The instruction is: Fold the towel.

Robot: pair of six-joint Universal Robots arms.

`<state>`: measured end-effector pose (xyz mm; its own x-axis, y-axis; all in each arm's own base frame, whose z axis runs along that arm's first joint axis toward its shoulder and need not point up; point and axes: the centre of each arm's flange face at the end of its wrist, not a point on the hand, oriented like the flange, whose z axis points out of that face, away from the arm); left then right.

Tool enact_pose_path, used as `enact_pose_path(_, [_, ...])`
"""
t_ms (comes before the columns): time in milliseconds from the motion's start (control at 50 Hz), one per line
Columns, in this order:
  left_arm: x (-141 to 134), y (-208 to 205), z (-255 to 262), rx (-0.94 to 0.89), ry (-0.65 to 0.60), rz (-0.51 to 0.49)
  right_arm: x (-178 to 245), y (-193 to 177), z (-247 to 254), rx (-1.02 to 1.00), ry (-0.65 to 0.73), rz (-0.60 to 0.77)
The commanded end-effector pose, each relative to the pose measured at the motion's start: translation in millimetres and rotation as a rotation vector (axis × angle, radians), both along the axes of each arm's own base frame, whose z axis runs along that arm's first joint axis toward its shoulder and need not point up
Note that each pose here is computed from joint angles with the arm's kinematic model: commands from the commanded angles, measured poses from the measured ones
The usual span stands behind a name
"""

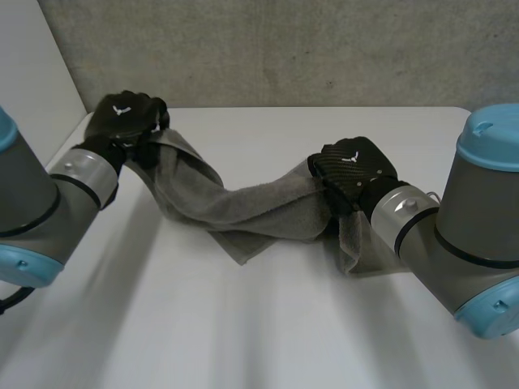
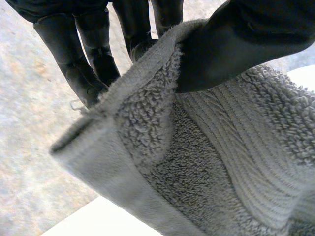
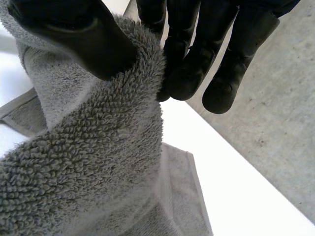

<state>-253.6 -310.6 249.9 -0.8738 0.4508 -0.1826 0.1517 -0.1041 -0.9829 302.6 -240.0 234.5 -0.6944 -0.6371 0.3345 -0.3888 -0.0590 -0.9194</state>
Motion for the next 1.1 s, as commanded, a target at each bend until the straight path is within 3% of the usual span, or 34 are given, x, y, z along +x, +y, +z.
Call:
enact_pose_path(20, [11,-4,7,-0.018,0.006,0.035,-1,-1,4,-0.024,0.012,0.000])
enact_pose_path(160, [32,-19,8,-0.019,0.010,0.124,-4,-2,0,-0.052,0.066,0.001])
enact_pose_path(660, [33,-19,0,0.008,0.008,0.130,-7,7,-8,-0.020,0.108,-0.026])
enact_pose_path(780, [33,-18,-3,0.015,0.005,0.127,-3,35,-22,0.104,0.212,0.092])
enact_pose_path(920, [33,-17,-3,0.016,0.003,0.124,13,87,-50,0.358,0.293,0.330])
enact_pose_path(1100, [33,-17,-3,0.016,0.003,0.123,17,88,-40,0.421,0.209,0.324])
